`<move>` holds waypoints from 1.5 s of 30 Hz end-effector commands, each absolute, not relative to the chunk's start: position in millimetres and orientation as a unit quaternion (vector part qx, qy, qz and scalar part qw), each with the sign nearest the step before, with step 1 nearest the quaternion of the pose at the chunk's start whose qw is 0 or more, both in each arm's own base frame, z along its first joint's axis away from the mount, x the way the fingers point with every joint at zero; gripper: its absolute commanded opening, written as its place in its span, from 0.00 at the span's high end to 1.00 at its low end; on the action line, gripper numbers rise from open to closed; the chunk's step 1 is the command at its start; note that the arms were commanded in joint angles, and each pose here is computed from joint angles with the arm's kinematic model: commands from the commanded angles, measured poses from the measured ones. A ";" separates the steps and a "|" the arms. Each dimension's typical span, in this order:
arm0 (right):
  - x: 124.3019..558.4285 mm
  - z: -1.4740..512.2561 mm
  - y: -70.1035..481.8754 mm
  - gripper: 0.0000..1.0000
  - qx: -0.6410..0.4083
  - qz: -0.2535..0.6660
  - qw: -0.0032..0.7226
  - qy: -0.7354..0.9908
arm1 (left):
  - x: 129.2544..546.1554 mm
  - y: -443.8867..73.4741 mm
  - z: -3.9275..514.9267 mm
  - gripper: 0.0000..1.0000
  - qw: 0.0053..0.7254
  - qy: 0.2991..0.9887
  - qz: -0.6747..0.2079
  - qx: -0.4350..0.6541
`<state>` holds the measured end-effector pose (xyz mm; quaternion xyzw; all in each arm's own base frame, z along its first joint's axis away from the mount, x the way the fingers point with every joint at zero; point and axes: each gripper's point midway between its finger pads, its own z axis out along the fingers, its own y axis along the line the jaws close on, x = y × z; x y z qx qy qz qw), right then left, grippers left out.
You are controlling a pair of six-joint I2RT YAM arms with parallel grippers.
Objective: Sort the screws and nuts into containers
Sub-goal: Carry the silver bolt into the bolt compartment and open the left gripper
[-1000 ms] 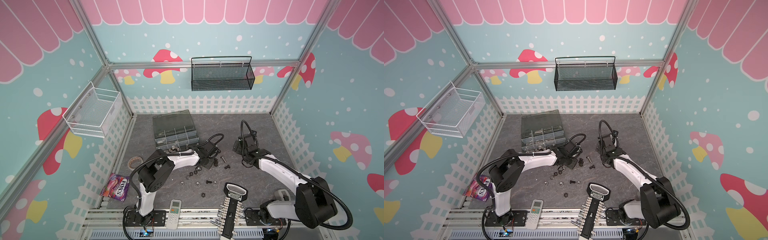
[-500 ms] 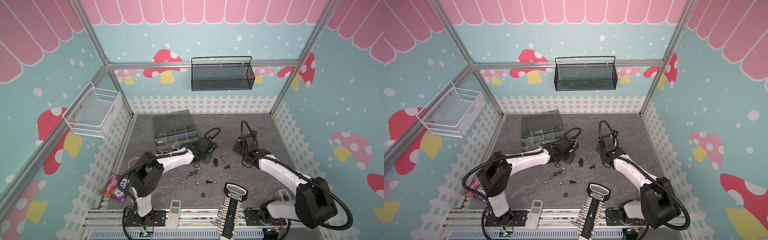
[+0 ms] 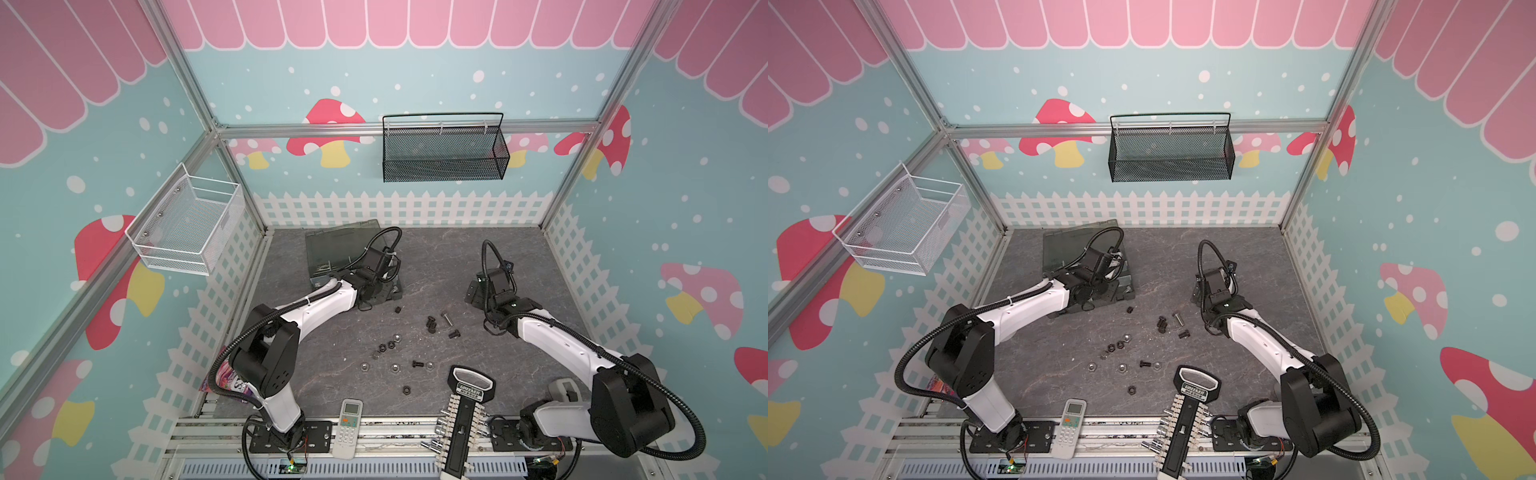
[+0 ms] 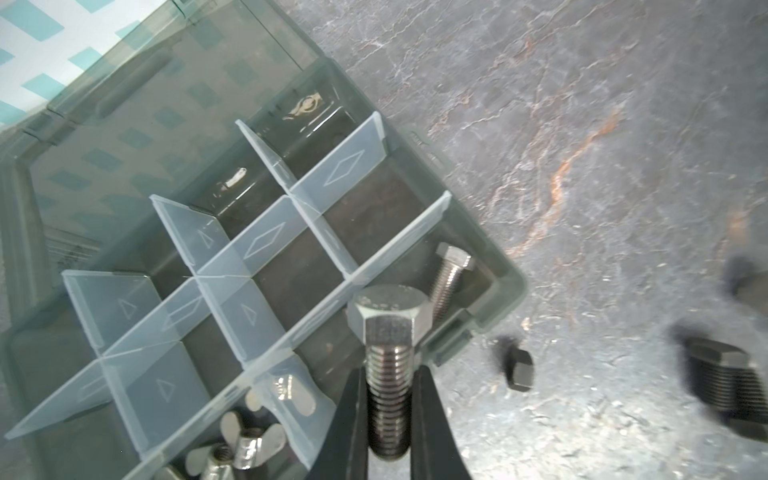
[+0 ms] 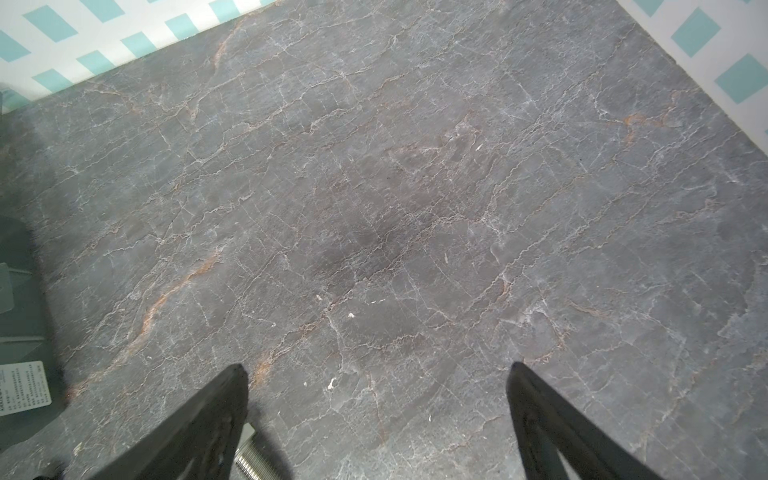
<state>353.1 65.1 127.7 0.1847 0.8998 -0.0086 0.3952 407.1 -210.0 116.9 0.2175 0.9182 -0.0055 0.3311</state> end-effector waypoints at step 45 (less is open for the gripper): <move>350.6 116.6 85.3 0.01 0.130 0.019 0.368 0.921 | 411.7 -225.2 126.2 0.62 0.337 0.912 -0.046 0.231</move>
